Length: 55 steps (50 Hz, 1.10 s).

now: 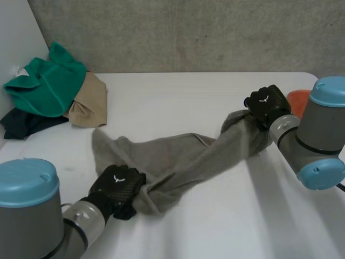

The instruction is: Fold the laundry.

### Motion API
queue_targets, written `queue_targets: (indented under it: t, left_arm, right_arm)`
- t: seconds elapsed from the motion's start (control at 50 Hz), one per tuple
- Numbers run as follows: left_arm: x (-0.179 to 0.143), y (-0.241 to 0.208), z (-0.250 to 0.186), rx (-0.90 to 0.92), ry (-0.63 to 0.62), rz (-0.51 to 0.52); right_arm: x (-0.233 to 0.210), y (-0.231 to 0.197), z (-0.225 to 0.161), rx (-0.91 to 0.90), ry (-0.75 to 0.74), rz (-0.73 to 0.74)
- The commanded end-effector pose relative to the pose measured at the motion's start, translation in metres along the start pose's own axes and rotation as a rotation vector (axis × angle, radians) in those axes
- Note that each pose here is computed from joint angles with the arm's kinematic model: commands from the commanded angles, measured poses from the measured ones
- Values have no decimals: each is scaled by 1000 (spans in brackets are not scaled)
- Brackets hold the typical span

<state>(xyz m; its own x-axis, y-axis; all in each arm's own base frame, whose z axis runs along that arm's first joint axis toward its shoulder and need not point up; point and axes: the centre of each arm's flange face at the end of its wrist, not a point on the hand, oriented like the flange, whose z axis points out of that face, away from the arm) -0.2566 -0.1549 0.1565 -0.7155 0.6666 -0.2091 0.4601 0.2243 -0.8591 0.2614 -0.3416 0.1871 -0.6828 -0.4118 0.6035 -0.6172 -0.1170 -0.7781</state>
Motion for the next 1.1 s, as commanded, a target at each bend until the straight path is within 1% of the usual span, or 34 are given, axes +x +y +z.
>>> queue_targets:
  t: [0.02, 0.08, 0.2, 0.28, 0.36, 0.38, 0.44, 0.46, 0.5, 0.54, 0.6, 0.68, 0.78, 0.94, 0.98, 1.1]
  left_arm:
    - [-9, -32, -18, 93, -29, 14]
    - [-19, -53, -16, 171, -64, 16]
    - [-36, -81, -5, 259, -111, 19]
    - [-44, -89, 25, 280, -129, 44]
    - [-54, -87, 56, 260, -153, 101]
    - [-57, -84, 69, 241, -159, 135]
    - [-61, -77, 88, 205, -170, 193]
    - [-67, -71, 99, 173, -195, 221]
    - [-78, -66, 108, 143, -237, 239]
    - [-96, -60, 119, 104, -308, 250]
    - [-109, -52, 134, 79, -343, 250]
    - [-112, -42, 151, 57, -335, 248]
    - [-118, -28, 159, 3, -316, 236]
    - [-106, -21, 161, -11, -164, 220]
    - [-104, -19, 162, -20, -145, 217]
    - [-104, -16, 168, -25, -140, 218]
  right_arm:
    - [-6, 3, -5, -11, -14, -8]
    - [-8, 3, -8, -17, -22, -3]
    - [-7, 4, -14, -24, -25, 1]
    - [-2, -1, -20, -12, -15, 2]
    - [2, -10, -29, 8, -9, -3]
    - [3, -14, -32, 16, -6, -4]
    - [6, -18, -37, 25, 1, -5]
    - [8, -20, -40, 31, 4, -6]
    - [9, -22, -42, 36, 6, -6]
    - [11, -25, -47, 49, 6, -7]
    - [11, -28, -51, 65, -6, -9]
    - [11, -30, -53, 73, -14, -8]
    - [11, -29, -53, 72, -15, -9]
    - [14, -33, -52, 84, -6, -10]
    - [15, -34, -51, 90, -4, -11]
    - [17, -38, -50, 100, 3, -16]
